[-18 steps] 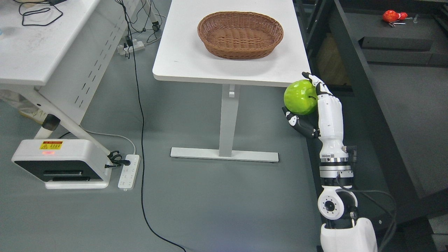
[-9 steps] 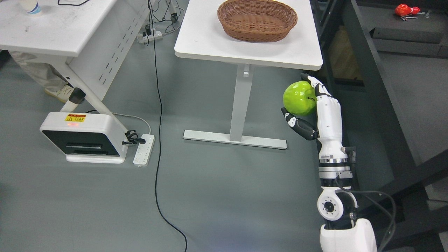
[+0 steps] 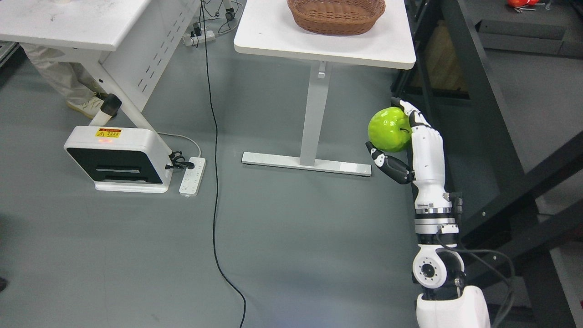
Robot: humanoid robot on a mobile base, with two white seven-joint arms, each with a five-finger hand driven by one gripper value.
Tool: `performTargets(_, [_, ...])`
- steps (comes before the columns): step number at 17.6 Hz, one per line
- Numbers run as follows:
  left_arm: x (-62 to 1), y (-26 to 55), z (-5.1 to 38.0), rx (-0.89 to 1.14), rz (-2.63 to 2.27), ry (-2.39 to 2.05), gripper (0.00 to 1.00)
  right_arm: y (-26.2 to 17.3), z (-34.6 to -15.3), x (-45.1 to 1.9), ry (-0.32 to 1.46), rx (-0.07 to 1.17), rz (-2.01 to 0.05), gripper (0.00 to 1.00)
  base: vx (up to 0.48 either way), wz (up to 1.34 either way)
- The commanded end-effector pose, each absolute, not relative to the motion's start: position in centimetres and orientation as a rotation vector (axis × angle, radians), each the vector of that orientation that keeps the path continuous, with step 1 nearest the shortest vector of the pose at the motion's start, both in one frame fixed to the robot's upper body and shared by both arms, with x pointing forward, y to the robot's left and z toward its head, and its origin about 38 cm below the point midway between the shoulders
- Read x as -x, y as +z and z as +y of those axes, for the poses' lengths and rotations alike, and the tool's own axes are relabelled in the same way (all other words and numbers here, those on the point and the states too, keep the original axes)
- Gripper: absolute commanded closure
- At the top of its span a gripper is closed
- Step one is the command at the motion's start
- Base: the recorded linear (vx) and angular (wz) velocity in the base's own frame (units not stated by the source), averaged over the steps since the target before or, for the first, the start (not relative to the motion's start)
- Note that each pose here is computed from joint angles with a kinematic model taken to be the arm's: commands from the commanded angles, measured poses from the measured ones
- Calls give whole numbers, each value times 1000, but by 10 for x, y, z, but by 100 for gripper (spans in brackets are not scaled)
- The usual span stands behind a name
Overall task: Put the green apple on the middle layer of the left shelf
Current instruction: 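Hold the green apple in the right hand while turning to the shelf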
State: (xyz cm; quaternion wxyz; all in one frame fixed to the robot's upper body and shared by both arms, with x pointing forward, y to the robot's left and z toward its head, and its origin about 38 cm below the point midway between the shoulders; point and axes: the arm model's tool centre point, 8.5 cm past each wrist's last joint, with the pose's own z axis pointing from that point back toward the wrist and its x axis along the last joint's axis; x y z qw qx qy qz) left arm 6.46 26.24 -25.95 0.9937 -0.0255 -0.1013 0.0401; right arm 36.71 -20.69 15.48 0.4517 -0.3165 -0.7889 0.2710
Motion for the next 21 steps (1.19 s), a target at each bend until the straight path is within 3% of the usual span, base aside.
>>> performTargets(1, [-65, -259, 274, 34, -204, 77, 0, 152, -212, -366, 685, 795, -1936, 100, -202, -174])
performTargets(21, [-65, -259, 274, 33, -205, 80, 0, 149, -213, -366, 689, 790, -1930, 100, -136, -429])
